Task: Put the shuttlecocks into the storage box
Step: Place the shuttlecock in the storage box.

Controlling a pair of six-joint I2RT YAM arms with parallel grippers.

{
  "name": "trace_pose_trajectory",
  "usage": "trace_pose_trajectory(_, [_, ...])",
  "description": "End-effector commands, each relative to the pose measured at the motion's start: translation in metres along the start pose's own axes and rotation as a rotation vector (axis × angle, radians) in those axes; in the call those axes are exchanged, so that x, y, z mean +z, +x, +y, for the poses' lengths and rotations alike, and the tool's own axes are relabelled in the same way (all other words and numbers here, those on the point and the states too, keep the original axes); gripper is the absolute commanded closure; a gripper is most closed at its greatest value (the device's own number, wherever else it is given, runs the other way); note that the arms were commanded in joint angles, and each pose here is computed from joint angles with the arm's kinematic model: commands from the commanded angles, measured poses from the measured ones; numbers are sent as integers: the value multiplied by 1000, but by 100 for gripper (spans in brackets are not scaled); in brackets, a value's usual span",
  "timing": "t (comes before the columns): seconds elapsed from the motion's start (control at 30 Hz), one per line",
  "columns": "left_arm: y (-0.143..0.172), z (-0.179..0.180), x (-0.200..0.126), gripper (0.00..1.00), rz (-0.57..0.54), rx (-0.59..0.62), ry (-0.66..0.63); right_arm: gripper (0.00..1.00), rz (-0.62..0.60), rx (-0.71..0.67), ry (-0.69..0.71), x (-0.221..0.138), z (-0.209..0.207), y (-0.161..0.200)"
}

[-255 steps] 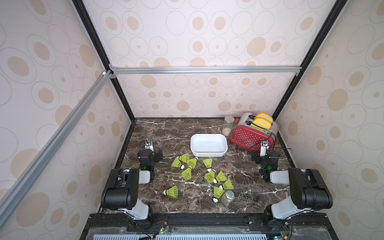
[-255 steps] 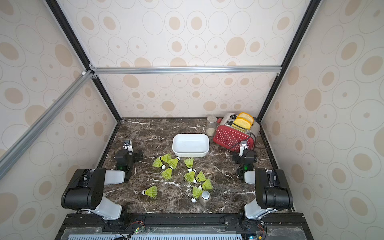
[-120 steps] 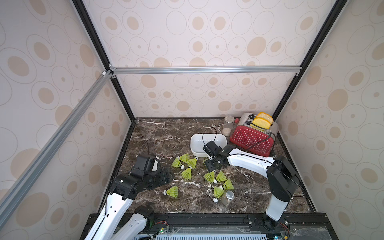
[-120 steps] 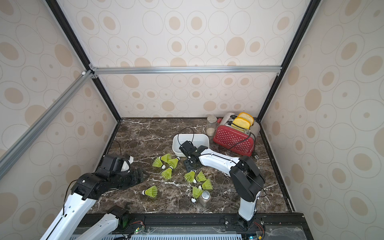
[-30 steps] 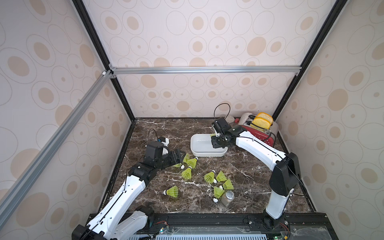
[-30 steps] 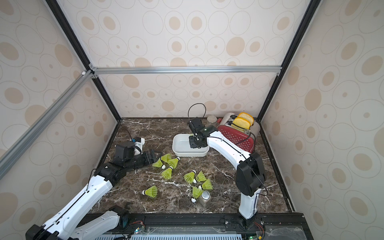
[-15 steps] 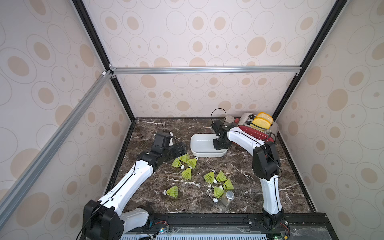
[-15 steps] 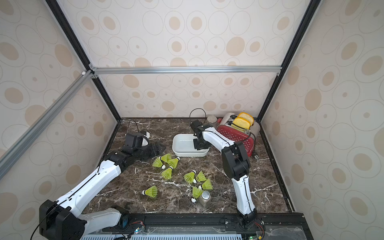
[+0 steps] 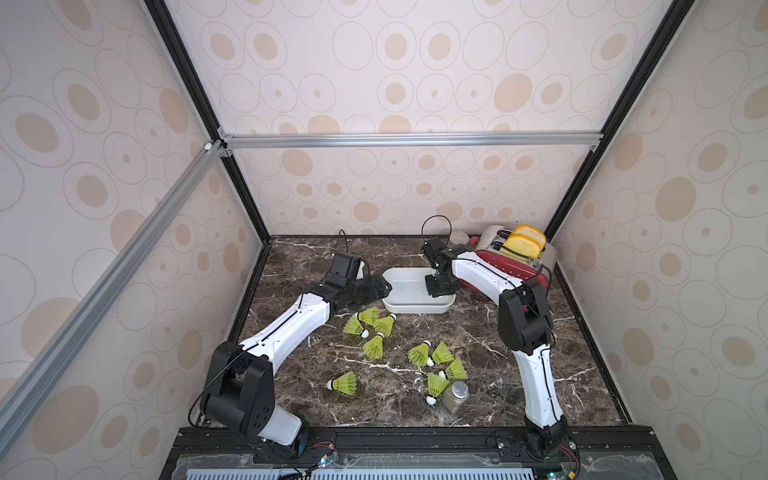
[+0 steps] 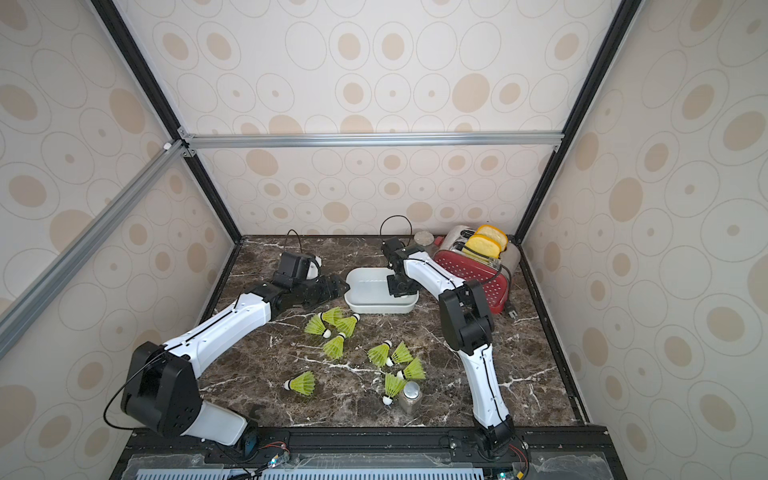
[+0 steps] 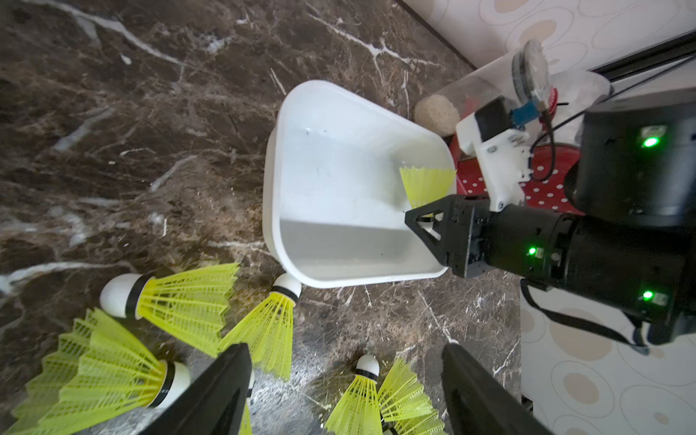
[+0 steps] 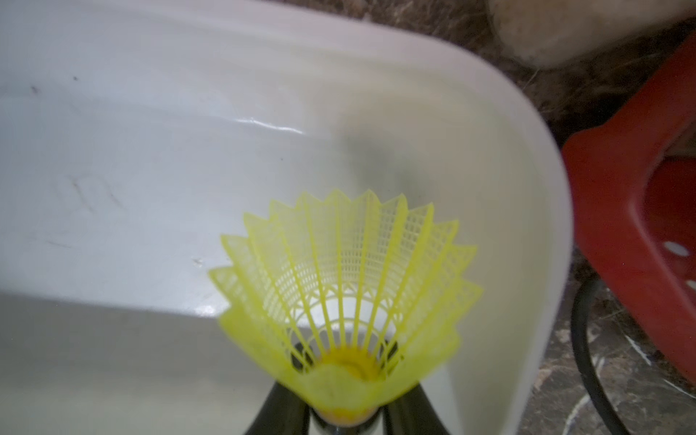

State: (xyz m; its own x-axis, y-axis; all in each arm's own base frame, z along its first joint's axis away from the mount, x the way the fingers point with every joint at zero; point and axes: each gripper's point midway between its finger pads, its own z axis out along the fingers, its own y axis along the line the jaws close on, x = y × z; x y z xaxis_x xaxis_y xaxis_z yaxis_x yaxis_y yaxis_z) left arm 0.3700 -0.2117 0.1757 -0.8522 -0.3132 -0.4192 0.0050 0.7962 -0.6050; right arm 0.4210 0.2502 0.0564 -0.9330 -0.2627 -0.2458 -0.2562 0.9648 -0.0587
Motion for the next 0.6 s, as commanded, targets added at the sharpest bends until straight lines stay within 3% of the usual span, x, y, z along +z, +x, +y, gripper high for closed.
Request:
trace_pose_trajectory(0.0, [-20, -29, -4, 18, -48, 30, 78, 70, 37, -11, 37, 6, -7, 4])
trace_pose_trajectory(0.3, [-31, -44, 6, 17, -68, 36, 126, 69, 66, -8, 54, 15, -11, 8])
trace_pose_trajectory(0.57, [-30, -44, 9, 17, -59, 31, 126, 61, 78, 0, 65, 17, -10, 5])
